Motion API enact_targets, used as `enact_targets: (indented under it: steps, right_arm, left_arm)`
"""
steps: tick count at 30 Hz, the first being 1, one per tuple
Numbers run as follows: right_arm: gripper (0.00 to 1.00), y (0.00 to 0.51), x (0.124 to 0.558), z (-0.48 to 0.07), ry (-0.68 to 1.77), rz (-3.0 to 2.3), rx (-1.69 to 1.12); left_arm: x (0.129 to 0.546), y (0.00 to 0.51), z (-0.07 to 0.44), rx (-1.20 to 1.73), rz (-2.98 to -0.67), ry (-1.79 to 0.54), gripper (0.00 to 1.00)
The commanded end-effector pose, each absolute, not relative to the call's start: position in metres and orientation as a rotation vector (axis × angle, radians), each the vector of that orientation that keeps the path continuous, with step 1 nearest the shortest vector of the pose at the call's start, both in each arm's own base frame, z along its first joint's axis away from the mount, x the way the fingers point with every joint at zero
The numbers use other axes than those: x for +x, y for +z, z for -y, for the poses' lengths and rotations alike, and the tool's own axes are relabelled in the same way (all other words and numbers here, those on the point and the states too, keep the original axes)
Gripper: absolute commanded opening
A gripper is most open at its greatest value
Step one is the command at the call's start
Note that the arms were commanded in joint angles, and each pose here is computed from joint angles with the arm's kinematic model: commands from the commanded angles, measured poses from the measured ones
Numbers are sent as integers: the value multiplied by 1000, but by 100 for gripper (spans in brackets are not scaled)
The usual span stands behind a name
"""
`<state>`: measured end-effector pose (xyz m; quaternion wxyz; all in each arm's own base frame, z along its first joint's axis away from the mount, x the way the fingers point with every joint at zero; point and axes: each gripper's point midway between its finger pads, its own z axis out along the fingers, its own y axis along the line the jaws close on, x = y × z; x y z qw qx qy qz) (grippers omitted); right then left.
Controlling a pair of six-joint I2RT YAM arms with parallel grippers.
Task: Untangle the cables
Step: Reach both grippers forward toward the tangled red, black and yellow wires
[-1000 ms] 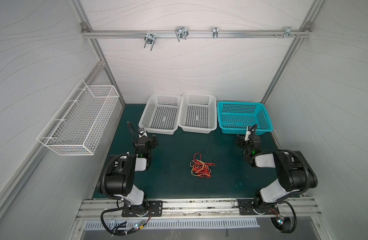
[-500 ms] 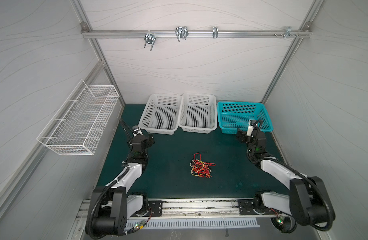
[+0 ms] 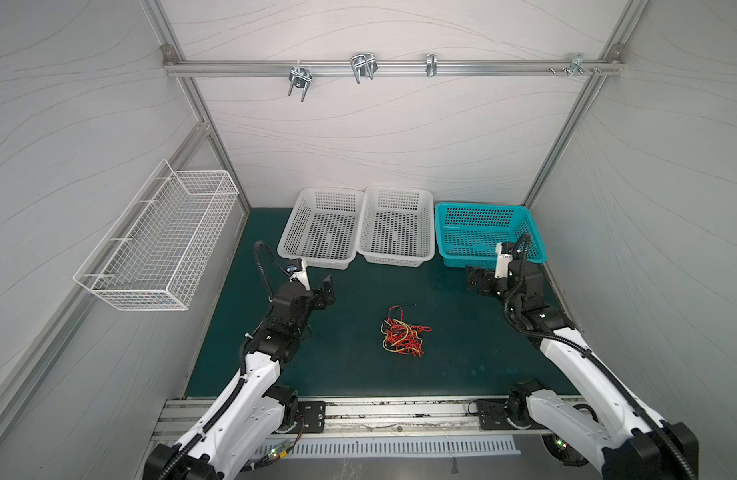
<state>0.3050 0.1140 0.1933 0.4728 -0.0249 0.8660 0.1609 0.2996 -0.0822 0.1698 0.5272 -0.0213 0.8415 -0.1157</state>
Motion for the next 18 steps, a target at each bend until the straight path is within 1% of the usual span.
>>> enact_targets:
  steps: [1,5,7,9,12,16,18]
  right_arm:
    - [96,172,276,-157,583,-2259,-140]
    - [91,155,254,-204,709,-2323,-240]
    - [88,145,243,-223,726,-2345,-300]
    - [83,138,230,-240,719,-2369,-373]
    - [78,130,218,-252,643,-2399,-427]
    - [74,127,206,-267,616,-2405,-479]
    - [68,123,203,-276,621,-2417,-497]
  left_arm:
    - [292,173,120,48,-2039,-390,96]
    - [285,158,150,120,-2051,-429,97]
    - [285,154,165,135,-2046,-484,97]
    - [287,151,179,168,-2046,-516,97]
    - [292,146,194,220,-2072,-524,97]
    - [298,144,208,253,-2085,-567,97]
    - [299,143,214,257,-2083,-595,97]
